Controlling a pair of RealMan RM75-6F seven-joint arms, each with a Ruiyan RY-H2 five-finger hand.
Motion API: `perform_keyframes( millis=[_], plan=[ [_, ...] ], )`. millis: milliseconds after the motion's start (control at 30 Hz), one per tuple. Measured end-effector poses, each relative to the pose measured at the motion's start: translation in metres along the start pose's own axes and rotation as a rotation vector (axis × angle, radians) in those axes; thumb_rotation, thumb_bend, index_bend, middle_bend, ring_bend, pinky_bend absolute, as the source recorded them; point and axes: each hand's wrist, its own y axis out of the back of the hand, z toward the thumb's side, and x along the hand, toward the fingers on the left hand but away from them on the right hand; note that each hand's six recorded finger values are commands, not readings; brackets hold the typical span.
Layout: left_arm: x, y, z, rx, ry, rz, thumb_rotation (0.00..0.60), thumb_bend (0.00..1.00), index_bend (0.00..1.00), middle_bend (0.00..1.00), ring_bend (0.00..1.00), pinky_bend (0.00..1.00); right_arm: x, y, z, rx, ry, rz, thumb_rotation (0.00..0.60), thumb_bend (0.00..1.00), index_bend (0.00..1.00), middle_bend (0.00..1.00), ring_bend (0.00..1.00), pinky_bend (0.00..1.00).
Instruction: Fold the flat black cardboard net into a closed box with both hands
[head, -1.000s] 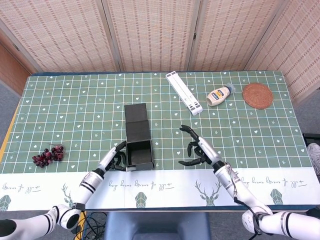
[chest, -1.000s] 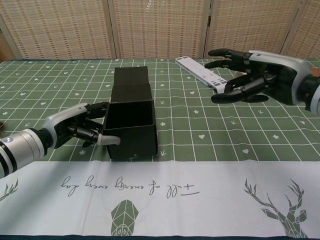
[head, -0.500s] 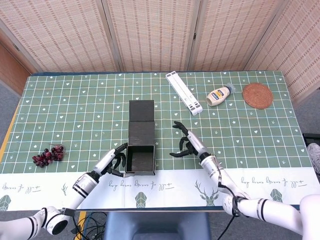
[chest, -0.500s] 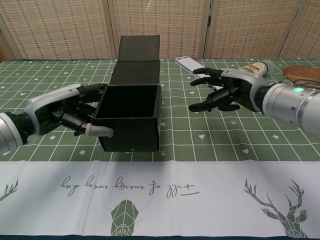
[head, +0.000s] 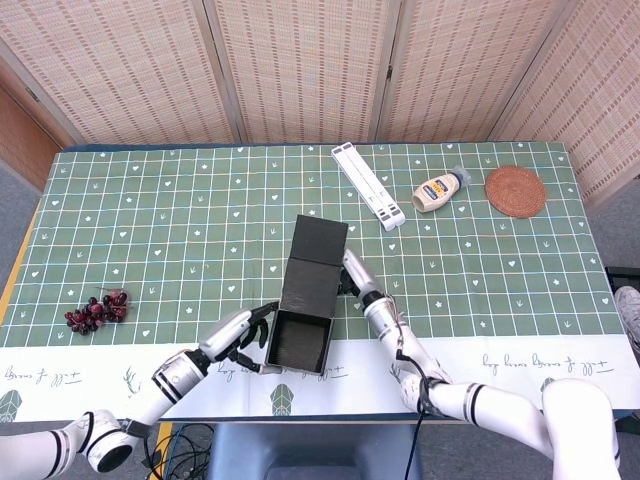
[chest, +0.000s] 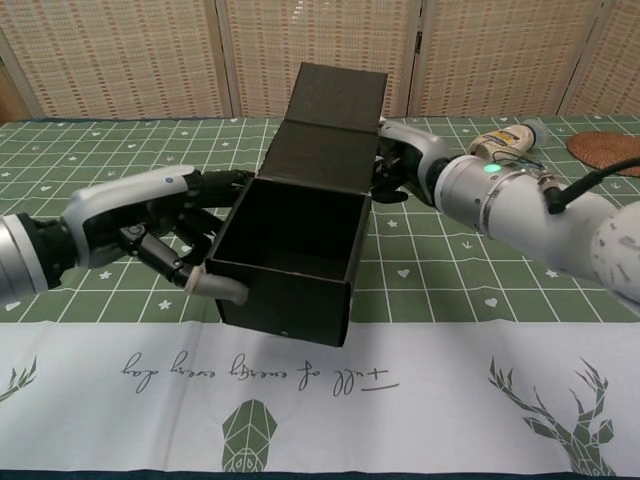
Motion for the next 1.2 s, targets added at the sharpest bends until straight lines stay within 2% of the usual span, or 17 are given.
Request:
perform_keyframes(
  millis=[167, 300, 433, 567, 833, 1000, 1200],
  plan=[
    [0.006, -0.004, -0.006, 0.025, 0.035, -0.026, 0.6, 0.15, 0.25, 0.29, 0.6, 0.81, -0.007, -0.008, 0.018, -0.09, 0.03, 0.013, 0.6, 0.02, 0.0, 0.16, 0.65, 1.0],
    [0.014, -0.005, -0.016, 0.027, 0.074, -0.023, 0.6, 0.15, 0.25, 0.29, 0.6, 0.81, -0.002, -0.015, 0.034, -0.129, 0.061, 0.058, 0.6, 0.0, 0.0, 0.18, 0.65, 1.0],
    [0.022, -0.002, -0.025, 0.058, 0.098, -0.008, 0.6, 0.15, 0.24, 0.29, 0.6, 0.8, 0.006, -0.021, 0.049, -0.14, 0.083, 0.119, 0.6, 0.0, 0.0, 0.18, 0.65, 1.0],
    [0.029, 0.001, -0.033, 0.042, 0.131, 0.014, 0.6, 0.15, 0.24, 0.29, 0.6, 0.8, 0.016, -0.024, 0.058, -0.113, 0.09, 0.188, 0.6, 0.0, 0.0, 0.2, 0.65, 1.0],
    [0.038, 0.009, -0.048, 0.03, 0.194, 0.075, 0.6, 0.15, 0.24, 0.29, 0.6, 0.8, 0.026, -0.02, 0.068, 0.061, 0.099, 0.266, 0.6, 0.0, 0.0, 0.28, 0.67, 1.0],
    [0.04, 0.016, -0.061, 0.082, 0.229, 0.115, 0.6, 0.15, 0.23, 0.29, 0.6, 0.8, 0.027, -0.025, 0.071, 0.198, 0.119, 0.281, 0.6, 0.0, 0.0, 0.29, 0.67, 1.0],
    [0.042, 0.022, -0.072, 0.006, 0.294, 0.201, 0.6, 0.15, 0.21, 0.29, 0.61, 0.8, 0.025, -0.033, 0.071, 0.393, 0.138, 0.284, 0.6, 0.0, 0.0, 0.29, 0.68, 1.0]
  ],
)
